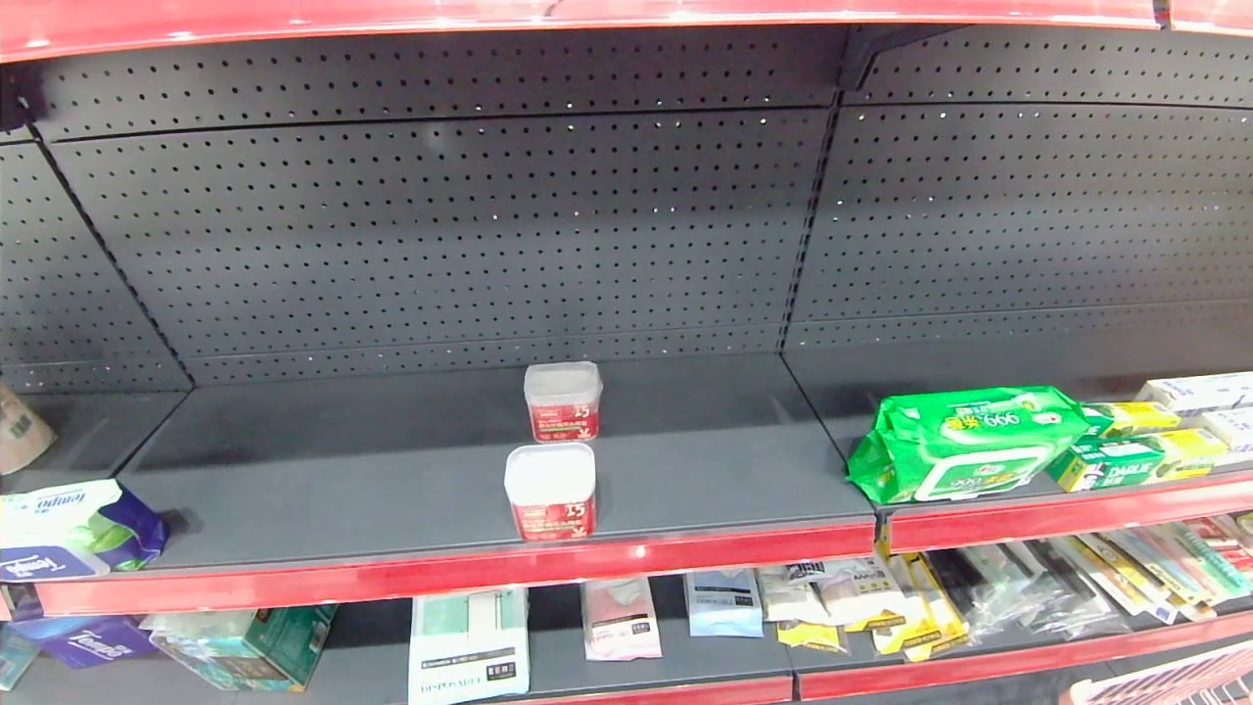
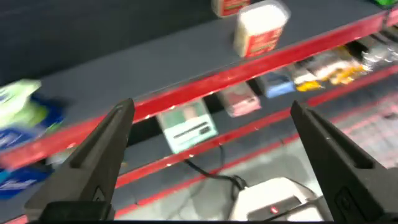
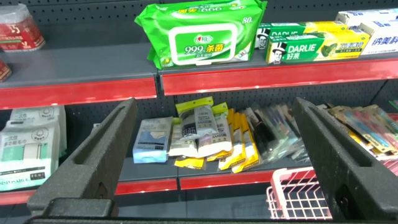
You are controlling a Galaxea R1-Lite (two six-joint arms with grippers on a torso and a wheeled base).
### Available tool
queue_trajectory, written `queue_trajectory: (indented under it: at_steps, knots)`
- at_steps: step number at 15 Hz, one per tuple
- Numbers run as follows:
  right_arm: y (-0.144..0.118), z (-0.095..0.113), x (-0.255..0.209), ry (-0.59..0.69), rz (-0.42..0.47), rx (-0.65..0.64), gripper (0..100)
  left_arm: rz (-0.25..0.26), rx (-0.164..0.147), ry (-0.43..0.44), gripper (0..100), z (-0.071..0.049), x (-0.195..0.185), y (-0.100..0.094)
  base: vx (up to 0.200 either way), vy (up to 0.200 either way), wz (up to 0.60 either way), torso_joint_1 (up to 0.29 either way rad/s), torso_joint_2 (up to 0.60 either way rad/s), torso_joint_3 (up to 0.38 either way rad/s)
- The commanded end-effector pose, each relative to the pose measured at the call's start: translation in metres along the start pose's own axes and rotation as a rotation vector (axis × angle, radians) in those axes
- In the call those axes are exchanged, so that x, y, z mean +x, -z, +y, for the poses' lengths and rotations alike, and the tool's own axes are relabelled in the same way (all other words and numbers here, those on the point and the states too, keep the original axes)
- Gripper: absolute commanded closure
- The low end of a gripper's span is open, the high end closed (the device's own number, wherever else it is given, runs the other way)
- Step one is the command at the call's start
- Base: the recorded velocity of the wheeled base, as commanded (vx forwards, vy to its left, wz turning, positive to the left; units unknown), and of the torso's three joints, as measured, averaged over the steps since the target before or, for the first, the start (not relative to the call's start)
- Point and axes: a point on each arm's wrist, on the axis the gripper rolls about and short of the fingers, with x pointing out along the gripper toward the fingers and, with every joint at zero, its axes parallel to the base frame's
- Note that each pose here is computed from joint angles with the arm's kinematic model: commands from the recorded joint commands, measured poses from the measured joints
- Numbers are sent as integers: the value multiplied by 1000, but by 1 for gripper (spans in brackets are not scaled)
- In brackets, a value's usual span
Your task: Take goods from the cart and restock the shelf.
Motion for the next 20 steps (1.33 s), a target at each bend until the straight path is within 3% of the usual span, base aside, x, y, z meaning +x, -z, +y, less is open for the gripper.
queue_trajectory:
  at_steps: [1, 3, 4, 5, 6, 7, 9, 20]
  knots:
    - [0, 0, 0, -2, -1, -1, 0, -116, 30, -166, 0, 0, -28, 100, 0, 0, 0, 0, 0, 0]
    - [0, 0, 0, -2, 0, -1, 0, -90, 2, -285, 0, 2, -20, 107, 0, 0, 0, 0, 0, 0]
    - [0, 0, 0, -2, 0, 1, 0, -100, -32, -288, 0, 2, -12, 111, 0, 0, 0, 0, 0, 0]
    - [0, 0, 0, -2, -1, 1, 0, -132, -50, -262, 0, 1, -10, 110, 0, 0, 0, 0, 0, 0]
    - [0, 0, 0, 0, -1, 1, 0, -154, -46, -202, 0, 0, -4, 112, 0, 0, 0, 0, 0, 0]
    - [0, 0, 0, -2, -1, 1, 0, -171, -44, -185, 0, -1, -3, 111, 0, 0, 0, 0, 0, 0]
    - [0, 0, 0, 0, 0, 1, 0, -189, -75, -185, 0, -1, -2, 111, 0, 0, 0, 0, 0, 0]
    - [0, 0, 0, 0, 0, 1, 0, -189, -75, -183, 0, -1, -2, 111, 0, 0, 55, 0, 1, 0]
